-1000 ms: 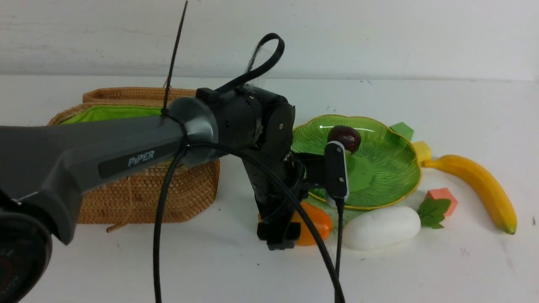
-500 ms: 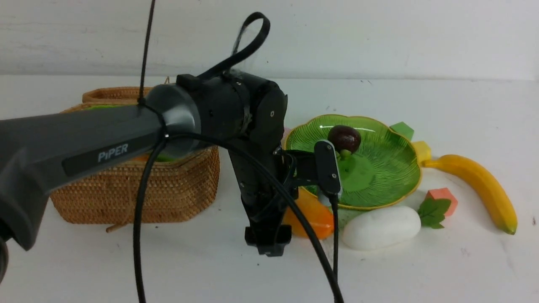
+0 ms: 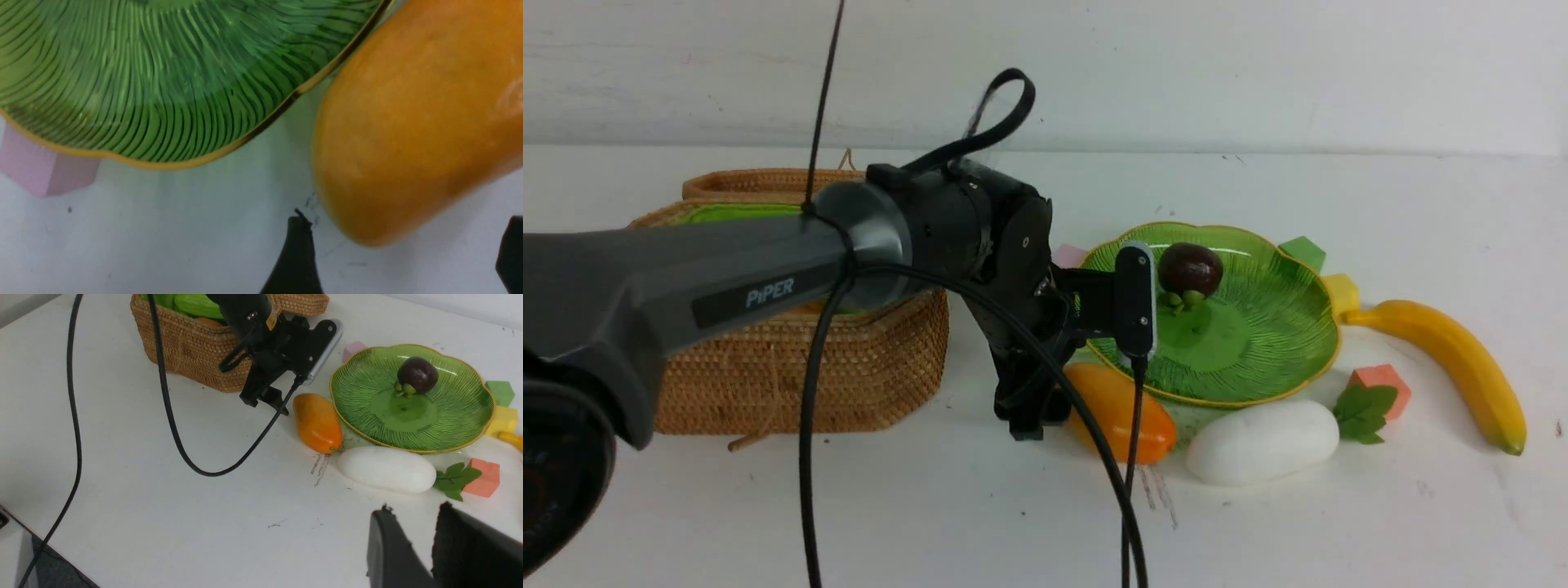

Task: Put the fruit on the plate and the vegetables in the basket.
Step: Grab the mango with your left arm and place it on the right plate

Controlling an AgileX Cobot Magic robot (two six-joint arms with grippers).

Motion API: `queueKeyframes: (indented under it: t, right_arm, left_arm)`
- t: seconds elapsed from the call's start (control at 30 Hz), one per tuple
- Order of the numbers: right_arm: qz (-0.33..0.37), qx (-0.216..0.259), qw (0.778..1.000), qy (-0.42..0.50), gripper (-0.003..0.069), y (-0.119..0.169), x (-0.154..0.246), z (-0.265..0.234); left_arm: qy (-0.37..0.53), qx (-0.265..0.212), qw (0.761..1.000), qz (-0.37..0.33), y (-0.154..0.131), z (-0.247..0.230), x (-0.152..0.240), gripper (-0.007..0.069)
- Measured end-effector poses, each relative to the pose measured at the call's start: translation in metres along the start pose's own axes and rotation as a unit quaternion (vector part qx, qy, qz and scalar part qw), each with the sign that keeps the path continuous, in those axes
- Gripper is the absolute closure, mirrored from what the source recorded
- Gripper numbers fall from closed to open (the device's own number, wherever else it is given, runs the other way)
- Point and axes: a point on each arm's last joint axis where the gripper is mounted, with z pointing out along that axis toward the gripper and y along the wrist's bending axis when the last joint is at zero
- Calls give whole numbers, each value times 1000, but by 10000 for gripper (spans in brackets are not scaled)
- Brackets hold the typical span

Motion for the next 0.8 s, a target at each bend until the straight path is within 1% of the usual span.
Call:
queueKeyframes:
  t: [0.17, 0.3, 0.5, 0.63, 0.8]
  right_arm:
    - [1, -1, 1000, 0, 478, 0, 0, 0]
    - [1, -1, 1000, 0, 478, 0, 0, 0]
    - [1, -2, 1000, 0, 478, 0, 0, 0]
    - [2, -3, 1000, -1, 478, 1, 0, 0]
    - [2, -3, 1000, -1, 478, 1, 0, 0]
  left_arm:
    - [-5, -9, 1000, 10, 0, 15, 0, 32]
    - [-6, -4, 1000, 7, -2, 23, 1, 32]
    - [-14, 0, 1000, -4, -3, 24, -1, 32]
    - [-21, 11, 1000, -20, -5, 24, -2, 32]
    - [-27, 20, 999, -23, -7, 24, -3, 32]
